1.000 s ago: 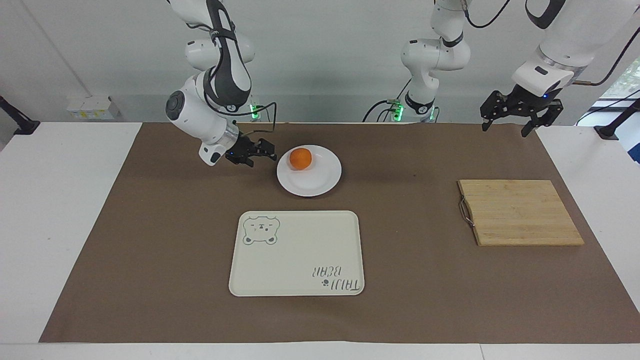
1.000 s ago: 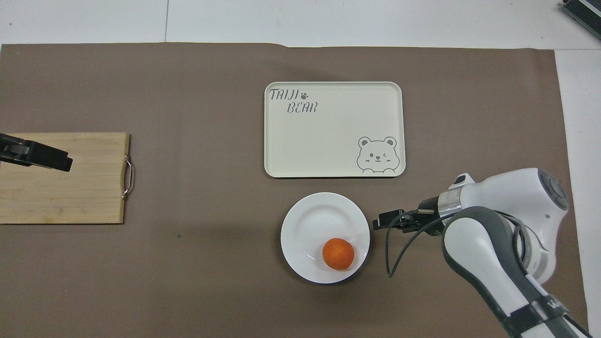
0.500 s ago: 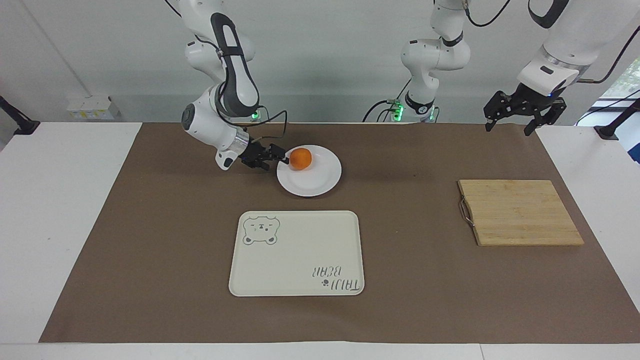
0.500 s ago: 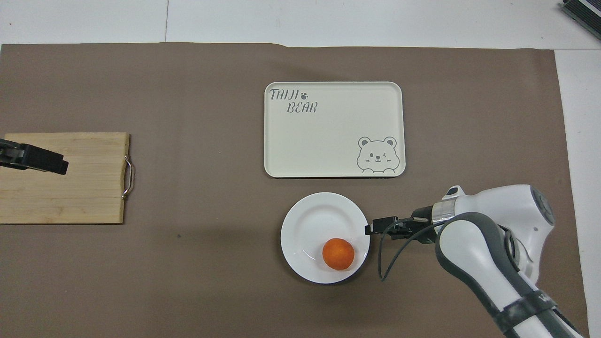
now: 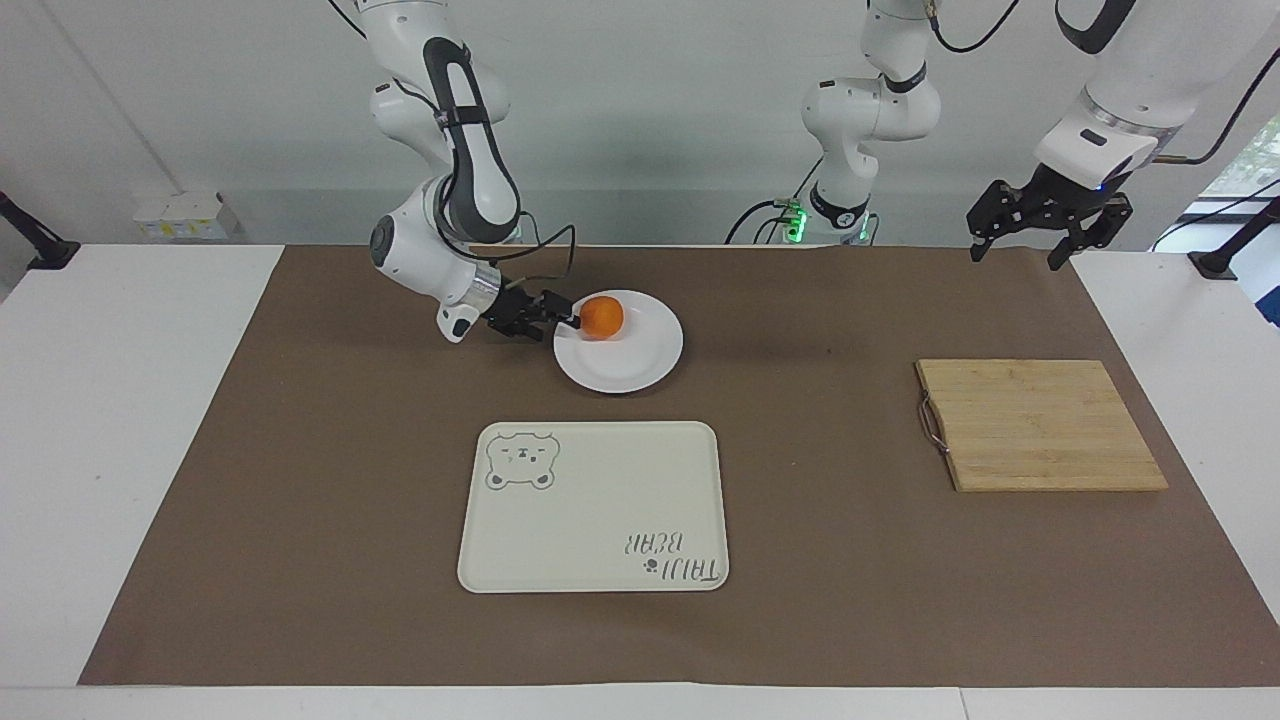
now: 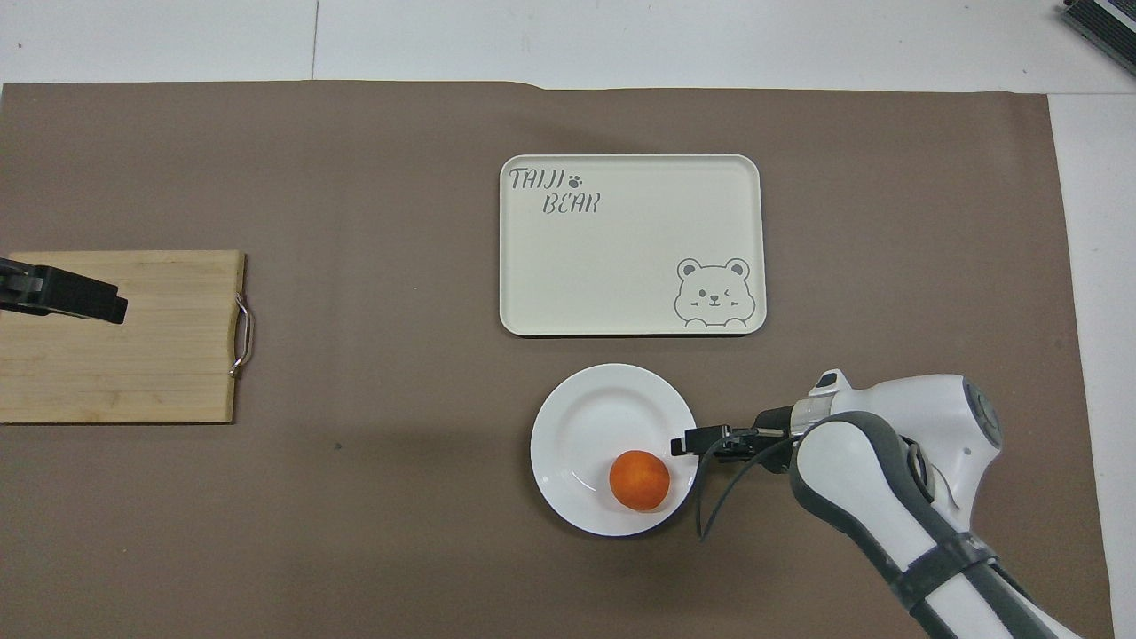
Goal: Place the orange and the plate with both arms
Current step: 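Grip the plate rim with the right gripper and slide it onto the tray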
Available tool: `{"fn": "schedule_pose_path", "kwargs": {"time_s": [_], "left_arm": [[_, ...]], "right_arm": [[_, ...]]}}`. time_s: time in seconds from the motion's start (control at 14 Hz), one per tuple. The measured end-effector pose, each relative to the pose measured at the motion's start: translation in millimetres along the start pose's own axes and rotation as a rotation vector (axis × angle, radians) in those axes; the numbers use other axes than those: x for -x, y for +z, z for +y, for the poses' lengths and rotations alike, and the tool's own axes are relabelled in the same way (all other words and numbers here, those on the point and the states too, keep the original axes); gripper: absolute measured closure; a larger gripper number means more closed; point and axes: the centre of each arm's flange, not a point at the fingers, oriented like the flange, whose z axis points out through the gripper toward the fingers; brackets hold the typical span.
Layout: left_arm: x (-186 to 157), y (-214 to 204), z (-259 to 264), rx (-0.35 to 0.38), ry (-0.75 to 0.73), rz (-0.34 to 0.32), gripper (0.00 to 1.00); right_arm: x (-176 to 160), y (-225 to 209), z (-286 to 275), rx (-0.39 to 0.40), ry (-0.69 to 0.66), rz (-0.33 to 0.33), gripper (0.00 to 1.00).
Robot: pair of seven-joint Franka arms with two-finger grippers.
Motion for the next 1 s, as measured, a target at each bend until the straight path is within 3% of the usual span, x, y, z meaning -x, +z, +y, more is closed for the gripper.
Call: {"fn": "schedule_pose_path", "kwargs": {"time_s": [0.14, 0.21, 0.5, 0.71, 1.0], "left_arm": [[0.0, -0.1, 0.0, 0.000, 0.000, 0.000, 0.00], [0.0, -0.1, 0.0, 0.000, 0.000, 0.000, 0.00], [0.0, -0.1, 0.0, 0.000, -0.001, 0.000, 0.00], [0.1, -0.1, 0.0, 0.000, -0.001, 0.000, 0.00], [0.1, -0.1, 0.1, 0.000, -0.001, 0.000, 0.00]], "right_arm": [[2.2, 3.8, -0.4, -0.006, 0.009, 0.004, 0.01], [2.6, 4.5, 0.0, -0.007, 0.013, 0.007, 0.09], [3.0, 4.9, 0.8, -0.009, 0.018, 0.007, 0.60], [2.5, 3.8, 0.1, -0.014, 0.020, 0.010, 0.90], [-6.1, -4.6, -12.4, -0.027, -0.002, 0.026, 0.92]]}}
